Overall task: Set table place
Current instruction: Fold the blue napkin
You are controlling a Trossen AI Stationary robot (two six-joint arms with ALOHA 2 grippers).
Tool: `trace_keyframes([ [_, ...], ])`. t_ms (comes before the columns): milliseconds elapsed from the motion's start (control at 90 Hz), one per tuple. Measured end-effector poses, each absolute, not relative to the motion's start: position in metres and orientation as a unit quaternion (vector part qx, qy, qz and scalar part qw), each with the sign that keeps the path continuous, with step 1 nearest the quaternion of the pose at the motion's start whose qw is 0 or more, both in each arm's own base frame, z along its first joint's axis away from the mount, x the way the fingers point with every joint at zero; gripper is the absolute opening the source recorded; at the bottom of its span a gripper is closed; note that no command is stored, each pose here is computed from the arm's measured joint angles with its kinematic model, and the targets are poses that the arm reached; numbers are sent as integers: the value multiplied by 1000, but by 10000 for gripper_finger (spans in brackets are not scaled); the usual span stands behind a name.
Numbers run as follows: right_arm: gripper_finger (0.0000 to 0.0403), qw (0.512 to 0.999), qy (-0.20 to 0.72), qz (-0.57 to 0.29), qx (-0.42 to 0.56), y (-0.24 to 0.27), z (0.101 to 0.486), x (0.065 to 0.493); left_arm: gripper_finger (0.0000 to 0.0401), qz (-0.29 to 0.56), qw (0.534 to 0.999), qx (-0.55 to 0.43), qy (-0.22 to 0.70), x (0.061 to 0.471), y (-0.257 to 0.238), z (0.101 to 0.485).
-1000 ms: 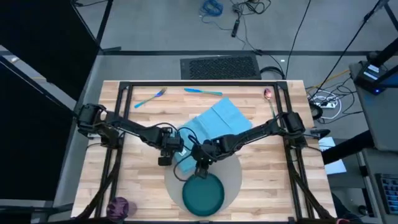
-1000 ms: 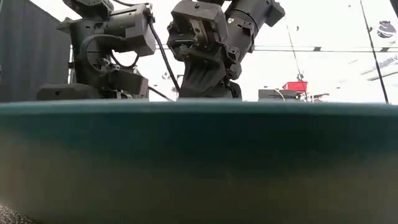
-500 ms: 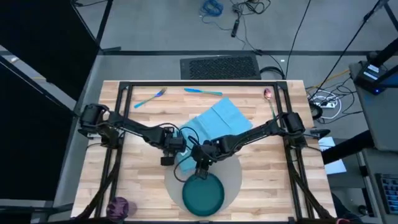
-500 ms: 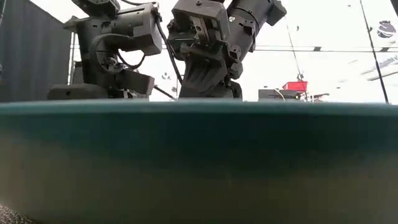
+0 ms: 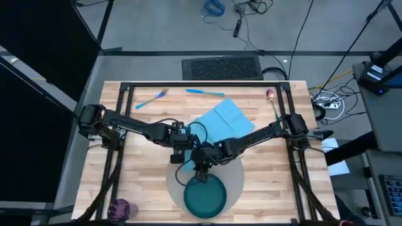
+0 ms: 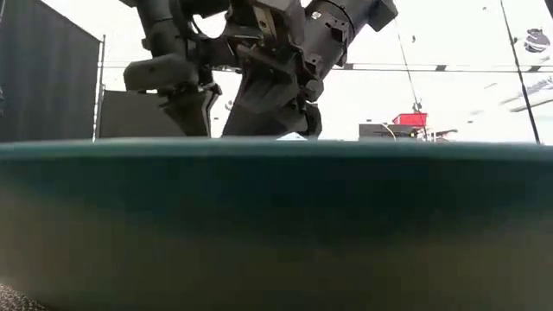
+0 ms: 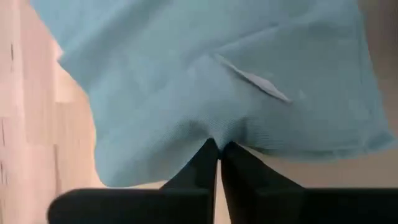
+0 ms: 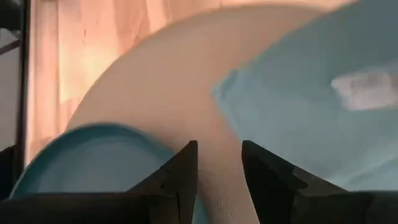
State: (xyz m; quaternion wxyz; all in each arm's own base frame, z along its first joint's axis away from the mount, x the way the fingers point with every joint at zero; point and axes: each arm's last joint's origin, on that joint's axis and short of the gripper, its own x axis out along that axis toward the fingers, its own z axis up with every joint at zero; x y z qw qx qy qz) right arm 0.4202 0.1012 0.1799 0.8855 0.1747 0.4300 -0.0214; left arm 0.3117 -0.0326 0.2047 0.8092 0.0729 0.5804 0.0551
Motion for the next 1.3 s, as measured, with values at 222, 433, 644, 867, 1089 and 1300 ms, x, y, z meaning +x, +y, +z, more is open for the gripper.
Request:
trace_keyframes([
  [222, 109, 914, 389, -68, 92, 111, 183, 420, 0, 54, 813, 71, 576, 313, -33, 206],
  [433, 109, 926, 365, -66, 71, 122, 179, 423, 0, 45, 814, 78, 573, 314, -33, 206],
  [644, 109, 922, 376, -53, 79, 128, 167, 425, 0, 35, 780, 80, 620, 303, -34, 203],
  [867, 109, 914, 393, -40, 94, 129, 159, 425, 0, 25, 761, 72, 644, 296, -41, 202],
  [1089, 109, 894, 435, -52, 94, 127, 173, 416, 0, 9, 751, 48, 659, 291, -48, 200],
  [1300, 109, 859, 494, -122, 61, 106, 194, 394, 0, -2, 754, 52, 655, 291, -59, 201],
])
